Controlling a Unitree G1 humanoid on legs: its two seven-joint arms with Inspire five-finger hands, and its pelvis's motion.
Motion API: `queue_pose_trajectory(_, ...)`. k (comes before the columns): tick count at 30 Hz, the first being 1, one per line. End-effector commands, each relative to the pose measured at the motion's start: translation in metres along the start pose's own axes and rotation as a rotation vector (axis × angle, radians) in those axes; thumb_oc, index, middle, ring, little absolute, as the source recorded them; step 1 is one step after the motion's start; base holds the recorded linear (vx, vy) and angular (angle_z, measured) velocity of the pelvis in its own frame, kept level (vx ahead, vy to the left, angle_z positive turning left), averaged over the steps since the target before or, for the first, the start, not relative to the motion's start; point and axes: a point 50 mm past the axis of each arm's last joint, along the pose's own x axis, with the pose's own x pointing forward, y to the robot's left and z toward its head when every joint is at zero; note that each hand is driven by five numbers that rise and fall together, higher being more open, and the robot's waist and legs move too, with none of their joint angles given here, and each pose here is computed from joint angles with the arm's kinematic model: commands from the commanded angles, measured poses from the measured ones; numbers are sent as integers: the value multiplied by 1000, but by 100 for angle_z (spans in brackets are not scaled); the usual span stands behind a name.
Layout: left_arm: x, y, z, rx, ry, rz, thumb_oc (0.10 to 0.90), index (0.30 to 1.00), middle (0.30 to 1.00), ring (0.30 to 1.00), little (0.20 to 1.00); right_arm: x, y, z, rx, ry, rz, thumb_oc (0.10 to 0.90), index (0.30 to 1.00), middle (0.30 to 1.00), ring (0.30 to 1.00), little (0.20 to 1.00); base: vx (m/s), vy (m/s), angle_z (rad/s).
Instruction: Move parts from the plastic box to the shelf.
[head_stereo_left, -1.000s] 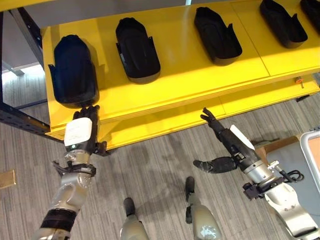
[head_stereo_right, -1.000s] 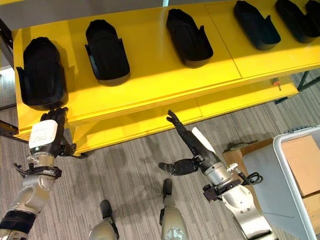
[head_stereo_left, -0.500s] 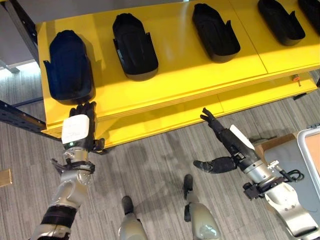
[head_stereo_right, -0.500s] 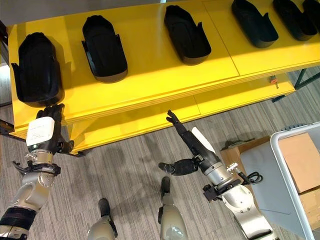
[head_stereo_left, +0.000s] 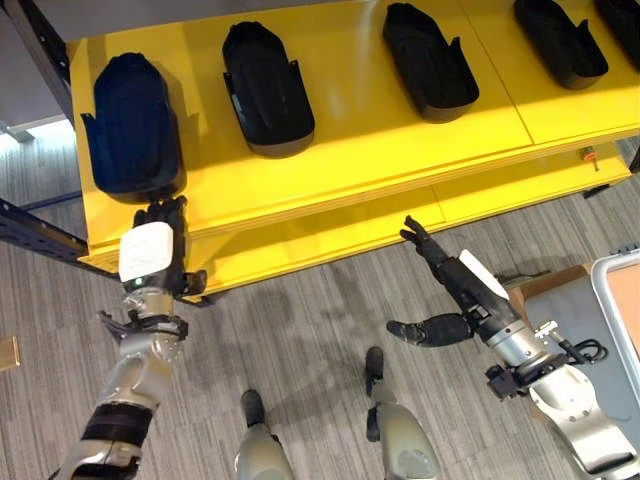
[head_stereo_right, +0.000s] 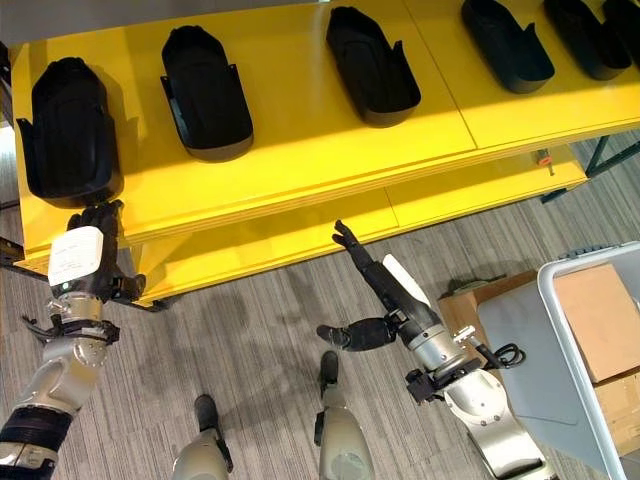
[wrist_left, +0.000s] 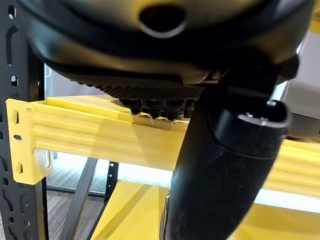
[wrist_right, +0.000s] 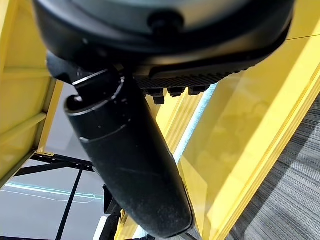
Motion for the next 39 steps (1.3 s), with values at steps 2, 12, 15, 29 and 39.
queue_pose_trajectory(2, 20, 37, -23, 79, 48, 119, 900, 1000, 1000, 1000, 1000, 7, -13, 45, -35, -253, -27, 900, 1000, 1000, 1000, 1000, 0, 0, 0)
queue_pose_trajectory(12, 27, 42, -28, 86, 72, 133, 900, 1000, 1000, 1000, 1000, 5, -13, 46, -35, -255, -23, 900, 1000, 1000, 1000, 1000, 0, 0, 0)
queue_pose_trajectory(15, 29, 44, -26, 89, 65, 141, 900, 1000, 1000, 1000, 1000, 5, -13, 46, -31, -257, -25, 900, 1000, 1000, 1000, 1000, 4, 4, -1)
queue_pose_trajectory(29, 37, 53, -18, 93, 36, 173, 900, 1000, 1000, 1000, 1000, 4, -15, 46, -41, -252, -33, 900, 1000, 1000, 1000, 1000, 0, 0, 0)
queue_pose_trajectory(39, 42, 55, -17, 102, 31, 176, 900, 1000, 1000, 1000, 1000, 2, -15, 45, -42, -247, -30, 900, 1000, 1000, 1000, 1000, 0, 3, -1)
